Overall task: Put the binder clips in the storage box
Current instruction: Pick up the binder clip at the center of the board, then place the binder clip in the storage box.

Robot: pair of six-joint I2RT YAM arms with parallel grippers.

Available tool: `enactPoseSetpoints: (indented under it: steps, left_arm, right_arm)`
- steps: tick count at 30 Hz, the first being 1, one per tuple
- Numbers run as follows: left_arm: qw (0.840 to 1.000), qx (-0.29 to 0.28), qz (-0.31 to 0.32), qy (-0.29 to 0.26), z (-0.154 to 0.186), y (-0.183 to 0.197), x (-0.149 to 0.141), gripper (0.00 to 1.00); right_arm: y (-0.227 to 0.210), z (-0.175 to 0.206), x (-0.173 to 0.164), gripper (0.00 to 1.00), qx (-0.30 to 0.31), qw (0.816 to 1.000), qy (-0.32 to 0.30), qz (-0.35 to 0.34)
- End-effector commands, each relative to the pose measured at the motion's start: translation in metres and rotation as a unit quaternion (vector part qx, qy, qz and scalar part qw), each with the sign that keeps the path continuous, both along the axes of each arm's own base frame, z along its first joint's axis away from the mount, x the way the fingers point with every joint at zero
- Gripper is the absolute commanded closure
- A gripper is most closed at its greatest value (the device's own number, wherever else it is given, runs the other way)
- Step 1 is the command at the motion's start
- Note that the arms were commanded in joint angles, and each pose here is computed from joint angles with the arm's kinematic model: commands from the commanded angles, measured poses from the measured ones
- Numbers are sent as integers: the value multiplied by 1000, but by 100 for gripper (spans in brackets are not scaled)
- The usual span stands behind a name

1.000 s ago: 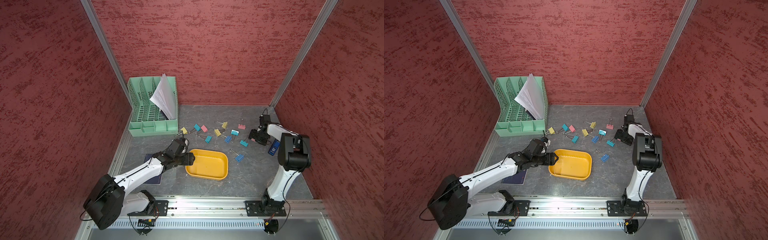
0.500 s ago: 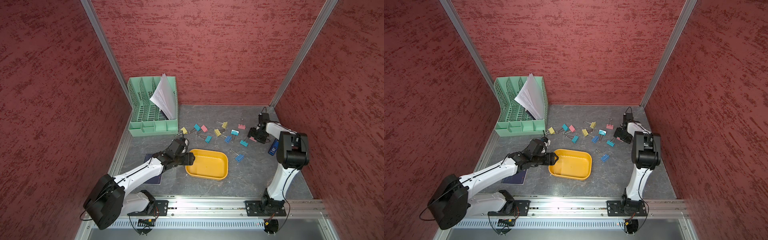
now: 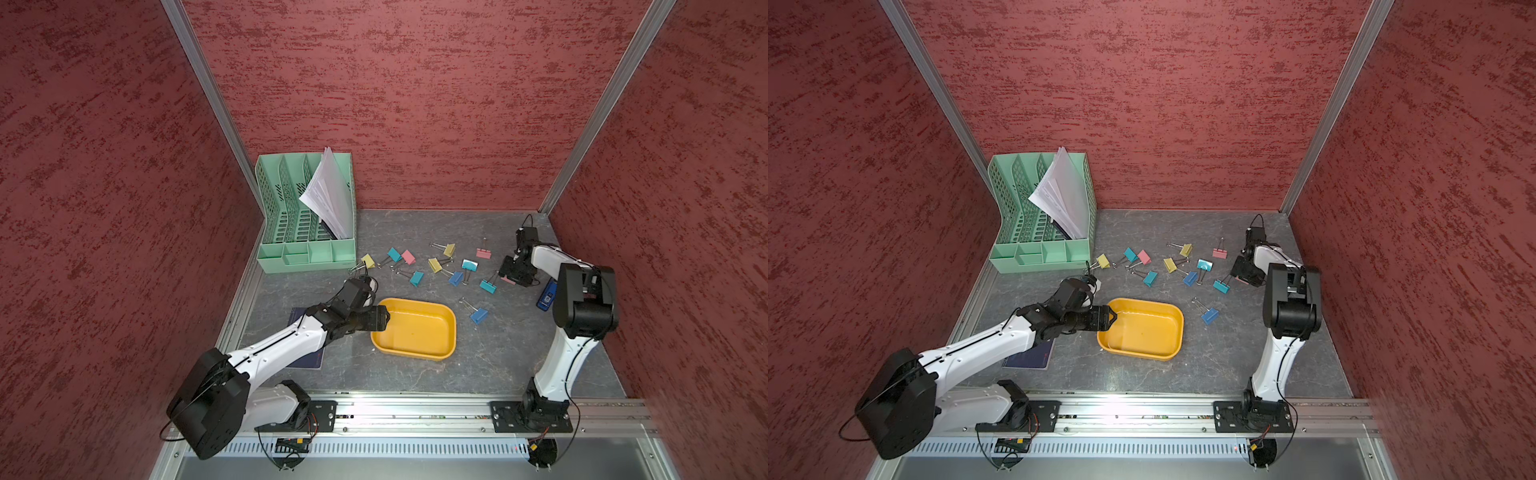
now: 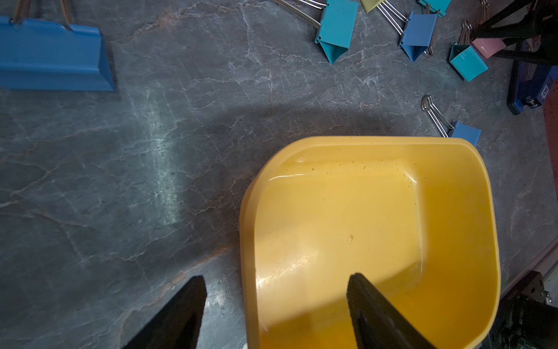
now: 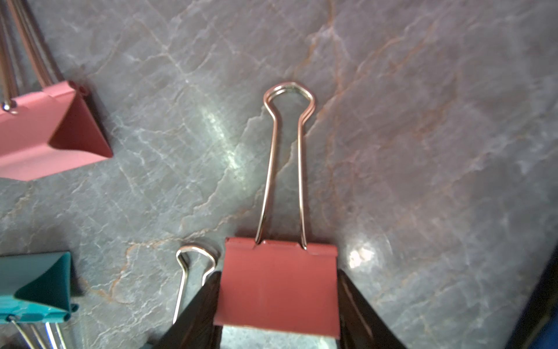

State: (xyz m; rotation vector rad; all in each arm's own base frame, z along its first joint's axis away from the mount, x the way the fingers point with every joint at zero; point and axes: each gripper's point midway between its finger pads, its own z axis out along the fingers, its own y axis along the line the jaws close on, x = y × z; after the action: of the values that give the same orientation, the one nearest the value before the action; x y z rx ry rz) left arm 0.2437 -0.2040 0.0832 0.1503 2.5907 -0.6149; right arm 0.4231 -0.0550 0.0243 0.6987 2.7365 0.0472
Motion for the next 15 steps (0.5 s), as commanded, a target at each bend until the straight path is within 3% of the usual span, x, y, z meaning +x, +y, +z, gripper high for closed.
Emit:
enactPoseSetpoints:
  steps: [1,7,15]
  left_arm:
    - [1000,5,-6,-3,-5,1,-1,22]
    - [1000,6,-4,0,-7,0,-1,22]
    - [1000,10,-4,4,-12,-4,-1,22]
  right_arm:
    - [-2,36,0,46,-24,999,-43,5]
    - [31,85,-16,50,-21,994,-96,49]
    - [154,140,-80,51,52,969,-150,188]
